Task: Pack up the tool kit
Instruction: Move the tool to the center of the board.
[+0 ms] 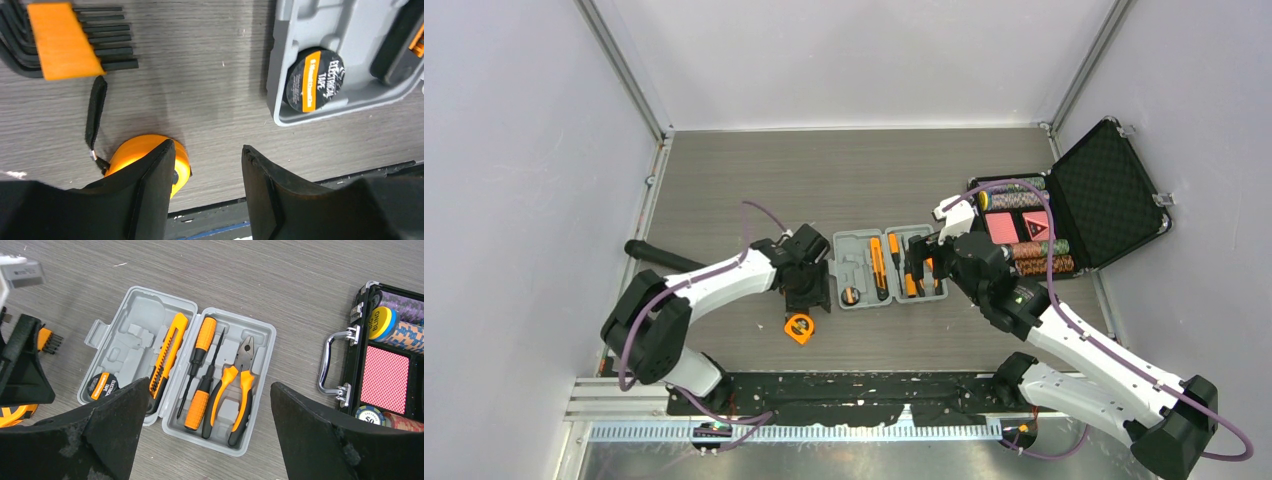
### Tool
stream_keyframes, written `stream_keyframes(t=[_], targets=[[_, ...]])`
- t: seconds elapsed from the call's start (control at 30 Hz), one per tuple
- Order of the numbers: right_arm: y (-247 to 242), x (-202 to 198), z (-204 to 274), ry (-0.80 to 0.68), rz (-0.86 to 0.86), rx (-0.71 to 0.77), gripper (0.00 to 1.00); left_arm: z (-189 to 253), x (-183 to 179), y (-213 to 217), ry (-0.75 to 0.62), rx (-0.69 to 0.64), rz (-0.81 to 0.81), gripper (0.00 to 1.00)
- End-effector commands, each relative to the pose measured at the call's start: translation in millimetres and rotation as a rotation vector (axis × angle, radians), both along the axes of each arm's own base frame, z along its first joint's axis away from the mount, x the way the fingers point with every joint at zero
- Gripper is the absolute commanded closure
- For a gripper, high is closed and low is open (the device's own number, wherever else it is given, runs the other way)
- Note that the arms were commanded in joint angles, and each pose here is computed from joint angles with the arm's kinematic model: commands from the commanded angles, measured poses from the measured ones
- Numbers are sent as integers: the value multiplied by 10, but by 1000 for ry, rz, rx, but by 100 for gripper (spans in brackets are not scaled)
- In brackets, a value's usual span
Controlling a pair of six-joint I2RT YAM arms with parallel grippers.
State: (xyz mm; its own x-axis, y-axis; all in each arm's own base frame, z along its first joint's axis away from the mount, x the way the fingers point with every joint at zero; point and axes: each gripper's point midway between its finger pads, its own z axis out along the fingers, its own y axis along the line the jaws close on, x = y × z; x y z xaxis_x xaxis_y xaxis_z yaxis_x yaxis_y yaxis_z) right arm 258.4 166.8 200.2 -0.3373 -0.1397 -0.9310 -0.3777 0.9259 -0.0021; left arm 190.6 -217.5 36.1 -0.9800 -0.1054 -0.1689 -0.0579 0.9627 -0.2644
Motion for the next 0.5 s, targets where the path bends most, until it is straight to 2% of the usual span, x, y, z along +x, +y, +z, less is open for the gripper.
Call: stream_keyframes(t=[0.0,0.07,0.2,0.47], targets=[[46,47,213,-39,1,36,5,343,139,63,-118,4,-11,47],[45,48,213,-39,1,36,5,424,303,214,-185,67,40,47],[51,44,209,-37,5,37,5,418,575,300,-224,71,116,43],[36,47,213,-40,-2,34,5,211,835,-58,-182,-14,101,41]])
